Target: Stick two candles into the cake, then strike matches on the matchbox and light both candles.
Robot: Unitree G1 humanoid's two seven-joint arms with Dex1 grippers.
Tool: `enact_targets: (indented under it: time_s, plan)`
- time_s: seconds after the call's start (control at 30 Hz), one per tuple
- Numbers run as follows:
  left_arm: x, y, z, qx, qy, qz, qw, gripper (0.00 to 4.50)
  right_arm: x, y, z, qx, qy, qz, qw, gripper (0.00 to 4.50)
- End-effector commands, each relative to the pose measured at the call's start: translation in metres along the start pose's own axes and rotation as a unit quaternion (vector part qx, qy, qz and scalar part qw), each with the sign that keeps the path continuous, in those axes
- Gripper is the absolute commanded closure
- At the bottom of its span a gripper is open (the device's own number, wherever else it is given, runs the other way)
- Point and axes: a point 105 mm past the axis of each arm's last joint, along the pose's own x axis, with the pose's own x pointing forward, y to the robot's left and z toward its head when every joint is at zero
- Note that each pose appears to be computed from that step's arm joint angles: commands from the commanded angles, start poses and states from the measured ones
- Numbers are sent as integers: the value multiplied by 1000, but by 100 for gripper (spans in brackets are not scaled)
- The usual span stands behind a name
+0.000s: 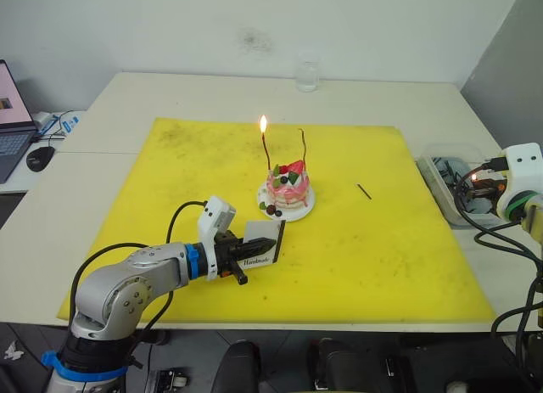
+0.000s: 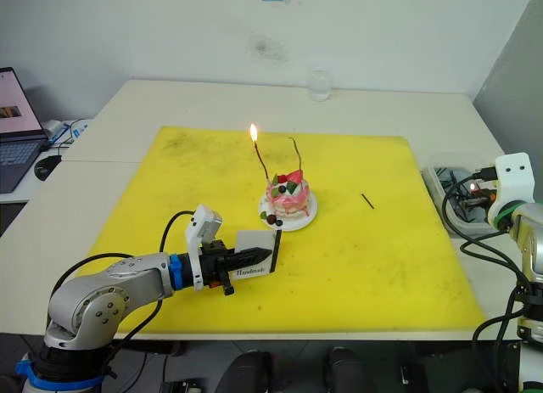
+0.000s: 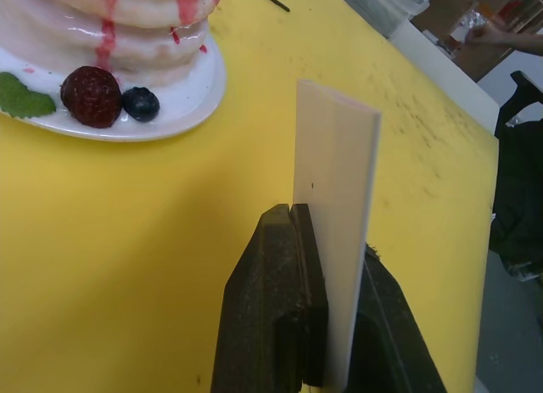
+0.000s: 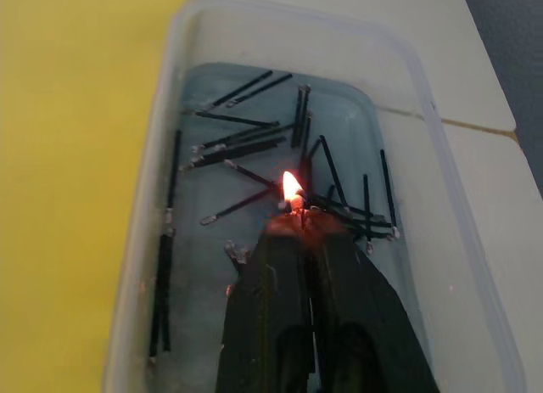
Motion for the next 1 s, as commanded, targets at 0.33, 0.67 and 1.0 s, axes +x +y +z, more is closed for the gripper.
enact_targets:
  time_s: [0.33, 0.67, 1.0]
  plan:
    - [-1, -4, 8, 18, -17, -7, 1000, 450, -9, -11, 28, -15, -86, -36, 996, 2]
    - [-9, -2, 16, 21, -20, -1, 1000, 450, -58, 81, 58, -67, -208, 193, 957, 2]
    - [-8, -1, 25, 32, -18, -1, 999, 450, -27, 155, 37, -54, -201, 268, 941, 2]
